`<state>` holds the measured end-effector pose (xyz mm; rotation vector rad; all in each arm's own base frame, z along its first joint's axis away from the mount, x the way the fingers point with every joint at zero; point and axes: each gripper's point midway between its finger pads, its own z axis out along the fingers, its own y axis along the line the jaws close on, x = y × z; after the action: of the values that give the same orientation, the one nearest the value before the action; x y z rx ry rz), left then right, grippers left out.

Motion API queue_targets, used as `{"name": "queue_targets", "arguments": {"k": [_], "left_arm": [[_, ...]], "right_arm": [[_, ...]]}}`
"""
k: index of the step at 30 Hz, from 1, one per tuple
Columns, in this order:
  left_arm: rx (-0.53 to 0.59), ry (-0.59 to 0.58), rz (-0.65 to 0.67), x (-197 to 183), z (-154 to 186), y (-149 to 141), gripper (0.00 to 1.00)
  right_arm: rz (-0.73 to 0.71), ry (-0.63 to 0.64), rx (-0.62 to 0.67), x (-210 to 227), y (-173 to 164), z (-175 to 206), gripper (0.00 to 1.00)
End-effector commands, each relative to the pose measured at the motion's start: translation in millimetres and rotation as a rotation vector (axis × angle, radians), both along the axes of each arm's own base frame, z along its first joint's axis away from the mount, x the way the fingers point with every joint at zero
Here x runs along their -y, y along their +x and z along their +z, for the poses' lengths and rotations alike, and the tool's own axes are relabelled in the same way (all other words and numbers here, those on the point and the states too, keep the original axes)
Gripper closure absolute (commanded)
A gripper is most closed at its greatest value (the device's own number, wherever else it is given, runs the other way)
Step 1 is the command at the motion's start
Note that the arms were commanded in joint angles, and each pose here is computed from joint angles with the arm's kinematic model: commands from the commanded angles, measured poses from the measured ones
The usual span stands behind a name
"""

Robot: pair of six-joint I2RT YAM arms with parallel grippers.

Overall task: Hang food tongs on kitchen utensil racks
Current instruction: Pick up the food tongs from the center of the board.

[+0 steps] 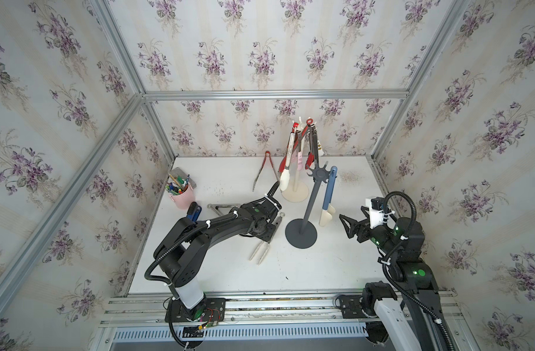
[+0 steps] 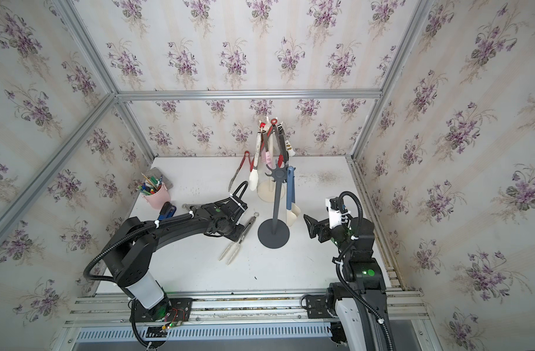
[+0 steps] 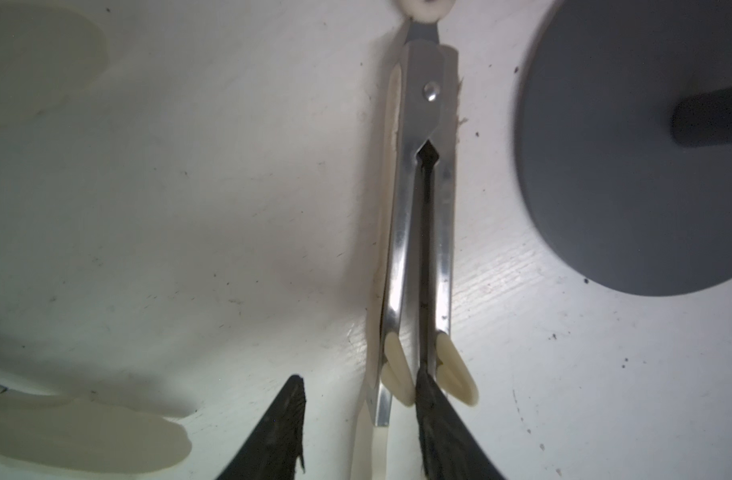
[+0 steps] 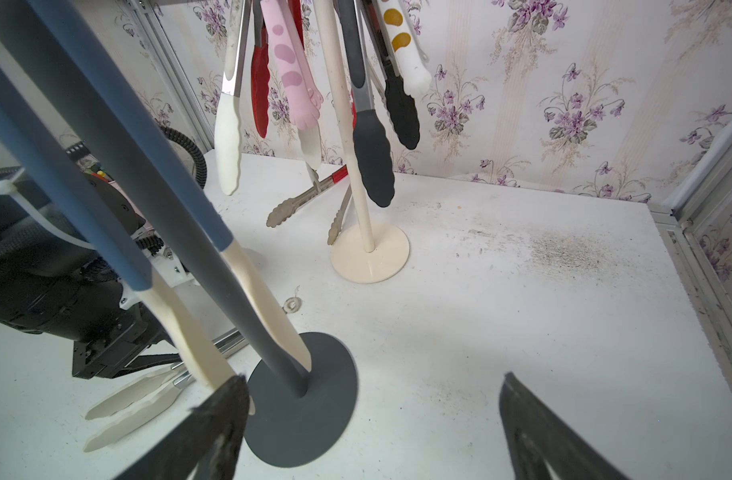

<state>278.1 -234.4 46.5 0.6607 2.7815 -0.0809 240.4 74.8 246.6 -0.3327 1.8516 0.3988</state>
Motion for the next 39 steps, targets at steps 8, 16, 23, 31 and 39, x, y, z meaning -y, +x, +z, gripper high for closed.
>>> {"name": "queue_targets", "arguments": {"k": [8,16,23,31,39], "left_arm": [[-0.030,-0.003,0.002,3,-18,1,0.60],[-0.048,-0.023,-0.009,4,-32,-2,0.77],[-0.001,-0.054,-0.004,-1,-18,0,0.88],[0.152,-0.117,0.020,-12,31,9,0.92],[0.405,-0.231,0.033,-23,121,14,0.93]], "right_arm": [[0.011,0.003,0.029,-2,0,9,0.07],[0.003,-0.001,0.027,-1,1,8,0.08],[-0.006,-0.010,0.026,1,2,7,0.08],[-0.023,-0.016,0.034,4,5,9,0.08],[-0.045,0.007,0.037,6,12,11,0.07]]}}
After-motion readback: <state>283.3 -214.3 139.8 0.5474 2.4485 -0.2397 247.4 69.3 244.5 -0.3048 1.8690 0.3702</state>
